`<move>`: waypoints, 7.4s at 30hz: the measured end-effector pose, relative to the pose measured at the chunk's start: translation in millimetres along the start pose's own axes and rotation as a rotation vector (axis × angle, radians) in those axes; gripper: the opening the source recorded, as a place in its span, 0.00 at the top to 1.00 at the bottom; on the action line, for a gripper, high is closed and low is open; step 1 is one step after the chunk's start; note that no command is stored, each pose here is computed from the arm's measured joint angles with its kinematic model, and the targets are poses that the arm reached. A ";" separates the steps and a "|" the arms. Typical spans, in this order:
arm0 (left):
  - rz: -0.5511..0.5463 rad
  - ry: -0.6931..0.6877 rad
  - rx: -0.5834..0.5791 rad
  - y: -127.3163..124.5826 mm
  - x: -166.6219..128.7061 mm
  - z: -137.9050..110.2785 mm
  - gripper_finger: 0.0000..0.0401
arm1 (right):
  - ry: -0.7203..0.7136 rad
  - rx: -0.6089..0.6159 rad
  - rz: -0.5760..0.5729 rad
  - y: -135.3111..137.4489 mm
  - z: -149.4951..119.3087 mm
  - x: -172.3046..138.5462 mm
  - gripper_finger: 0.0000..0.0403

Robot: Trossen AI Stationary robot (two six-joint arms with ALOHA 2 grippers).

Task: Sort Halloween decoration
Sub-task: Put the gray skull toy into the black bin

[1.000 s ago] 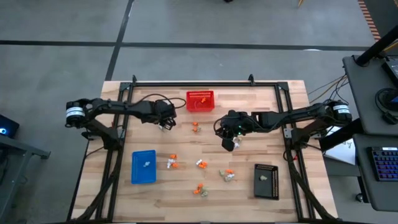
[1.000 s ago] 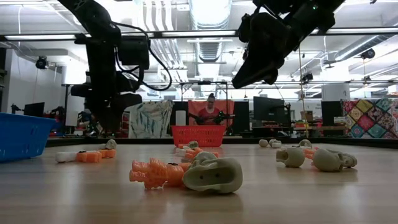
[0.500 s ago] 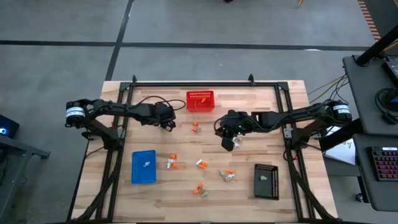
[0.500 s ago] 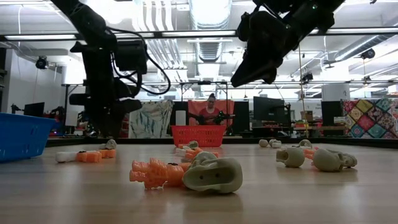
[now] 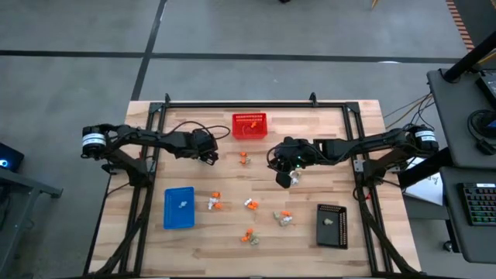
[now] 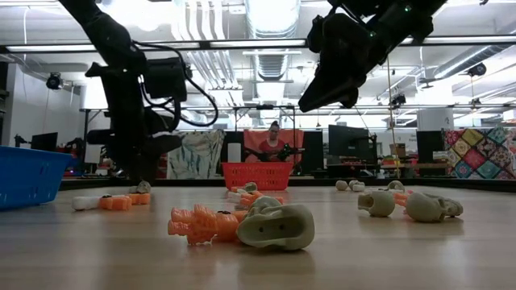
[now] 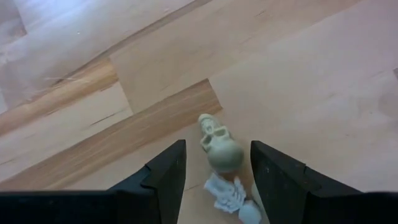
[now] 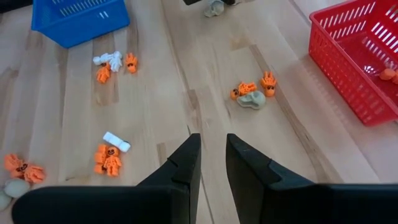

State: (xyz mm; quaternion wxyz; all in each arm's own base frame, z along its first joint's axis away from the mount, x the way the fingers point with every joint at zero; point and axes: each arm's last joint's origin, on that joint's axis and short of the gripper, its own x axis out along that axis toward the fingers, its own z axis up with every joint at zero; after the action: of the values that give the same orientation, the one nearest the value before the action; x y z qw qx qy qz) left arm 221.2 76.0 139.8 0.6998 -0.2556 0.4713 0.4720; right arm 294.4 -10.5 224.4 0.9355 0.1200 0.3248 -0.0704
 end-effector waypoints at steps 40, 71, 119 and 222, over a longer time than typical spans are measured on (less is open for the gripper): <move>-0.151 -0.180 0.088 1.9 -25.5 11.6 0.91 | -0.024 -0.041 0.006 0.6 2.3 0.1 0.85; -0.838 -0.526 0.315 -41.8 -88.1 21.9 0.91 | -0.231 -0.533 -0.169 1.3 16.6 38.3 0.72; -0.327 -0.463 0.737 46.4 -8.9 155.8 0.57 | -0.089 -0.300 -0.084 4.9 8.8 42.8 0.60; -0.373 -0.153 0.787 34.2 92.7 205.2 0.60 | -0.092 -0.244 -0.122 -10.5 12.5 42.9 0.60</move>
State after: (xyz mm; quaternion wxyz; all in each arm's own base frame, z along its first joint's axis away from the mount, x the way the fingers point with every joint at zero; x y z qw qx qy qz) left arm 286.4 294.1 146.5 0.8500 -0.0149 0.5077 0.1397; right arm 333.0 -26.3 205.3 0.9511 -0.0181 0.2943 -0.0925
